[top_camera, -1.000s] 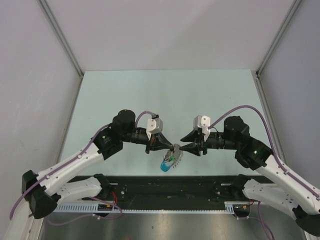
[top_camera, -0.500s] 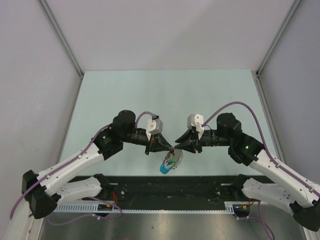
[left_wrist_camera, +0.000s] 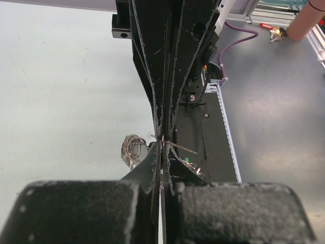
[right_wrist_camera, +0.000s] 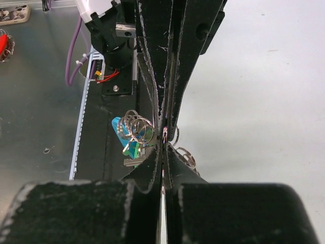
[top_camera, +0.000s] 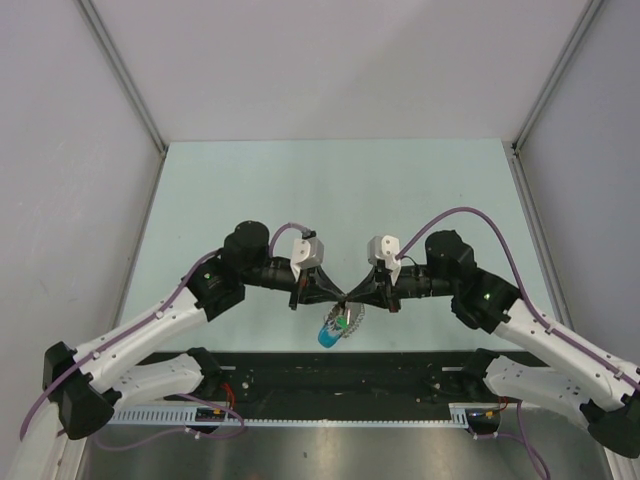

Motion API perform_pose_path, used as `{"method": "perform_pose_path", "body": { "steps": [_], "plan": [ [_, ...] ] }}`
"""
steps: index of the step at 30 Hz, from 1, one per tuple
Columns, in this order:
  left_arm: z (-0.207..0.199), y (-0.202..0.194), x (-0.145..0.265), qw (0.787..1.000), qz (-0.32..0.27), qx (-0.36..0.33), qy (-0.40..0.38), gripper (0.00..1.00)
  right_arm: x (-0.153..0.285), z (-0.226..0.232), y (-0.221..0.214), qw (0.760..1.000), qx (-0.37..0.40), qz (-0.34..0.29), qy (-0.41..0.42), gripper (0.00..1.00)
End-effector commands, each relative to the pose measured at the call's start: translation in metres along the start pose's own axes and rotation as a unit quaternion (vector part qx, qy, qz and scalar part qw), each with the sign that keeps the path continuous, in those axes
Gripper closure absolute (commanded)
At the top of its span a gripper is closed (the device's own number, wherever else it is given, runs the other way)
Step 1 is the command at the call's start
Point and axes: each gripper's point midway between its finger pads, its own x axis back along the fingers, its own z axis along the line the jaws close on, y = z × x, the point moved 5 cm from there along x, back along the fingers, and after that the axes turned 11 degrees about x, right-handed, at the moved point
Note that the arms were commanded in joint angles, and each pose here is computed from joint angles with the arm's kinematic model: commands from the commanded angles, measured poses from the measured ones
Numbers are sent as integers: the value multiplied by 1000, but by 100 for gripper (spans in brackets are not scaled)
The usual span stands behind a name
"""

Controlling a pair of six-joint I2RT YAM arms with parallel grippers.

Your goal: Remove the keys from the keyring

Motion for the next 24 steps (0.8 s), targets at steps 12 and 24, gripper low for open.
{"method": "perform_pose_path", "body": {
  "steps": [12, 24],
  "plan": [
    [5, 30, 19, 993, -104, -16, 57, 100, 0, -6, -10, 998, -19, 19, -59, 100],
    [4, 33, 17, 988, -146, 22, 50, 100, -14, -14, -14, 995, -37, 10, -91, 100]
  ]
}}
